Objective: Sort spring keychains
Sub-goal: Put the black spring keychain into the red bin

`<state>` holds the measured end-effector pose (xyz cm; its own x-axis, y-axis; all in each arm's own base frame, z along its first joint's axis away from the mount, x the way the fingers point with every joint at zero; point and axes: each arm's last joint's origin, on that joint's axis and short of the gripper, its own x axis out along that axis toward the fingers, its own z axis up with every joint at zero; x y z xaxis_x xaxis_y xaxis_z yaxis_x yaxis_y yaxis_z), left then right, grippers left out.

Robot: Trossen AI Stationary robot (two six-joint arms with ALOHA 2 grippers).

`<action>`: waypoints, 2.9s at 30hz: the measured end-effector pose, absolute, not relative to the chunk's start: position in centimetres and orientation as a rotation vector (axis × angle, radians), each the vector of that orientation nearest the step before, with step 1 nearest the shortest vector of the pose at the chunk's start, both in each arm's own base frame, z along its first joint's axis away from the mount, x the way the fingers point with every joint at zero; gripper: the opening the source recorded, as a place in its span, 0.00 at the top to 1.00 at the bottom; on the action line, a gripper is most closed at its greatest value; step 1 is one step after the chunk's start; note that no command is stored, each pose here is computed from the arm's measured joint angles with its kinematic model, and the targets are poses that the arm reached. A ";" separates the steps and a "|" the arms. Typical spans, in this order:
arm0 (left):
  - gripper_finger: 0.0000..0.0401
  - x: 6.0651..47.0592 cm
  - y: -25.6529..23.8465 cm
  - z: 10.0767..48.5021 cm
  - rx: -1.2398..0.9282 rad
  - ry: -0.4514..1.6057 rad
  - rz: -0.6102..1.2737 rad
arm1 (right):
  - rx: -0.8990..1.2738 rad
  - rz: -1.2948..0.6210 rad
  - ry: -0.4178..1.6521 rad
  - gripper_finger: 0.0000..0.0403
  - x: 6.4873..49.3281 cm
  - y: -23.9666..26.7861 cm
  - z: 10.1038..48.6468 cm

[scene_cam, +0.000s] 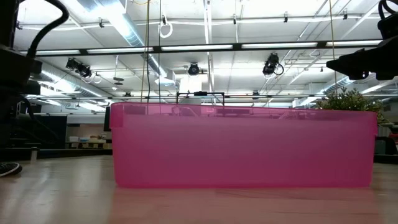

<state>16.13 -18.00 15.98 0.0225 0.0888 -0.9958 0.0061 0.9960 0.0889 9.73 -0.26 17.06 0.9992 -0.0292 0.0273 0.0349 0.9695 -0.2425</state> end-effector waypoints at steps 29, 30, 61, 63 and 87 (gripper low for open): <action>0.16 17.6 -17.7 16.2 0.059 1.468 0.053 | -0.245 -0.032 -0.023 0.45 9.7 -0.3 17.1; 0.16 17.6 -17.7 16.2 0.059 1.468 0.053 | -0.245 -0.032 -0.024 0.45 9.7 -0.3 17.1; 0.16 17.6 -17.7 16.2 0.060 1.468 0.051 | -0.245 -0.032 -0.024 0.45 9.7 -0.3 17.1; 0.16 17.6 -17.7 16.2 0.060 1.467 0.052 | -0.245 -0.032 -0.024 0.45 9.7 -0.3 17.1; 0.16 18.2 -18.1 16.3 0.067 1.380 0.031 | -0.245 -0.032 -0.024 0.45 9.7 -0.3 17.1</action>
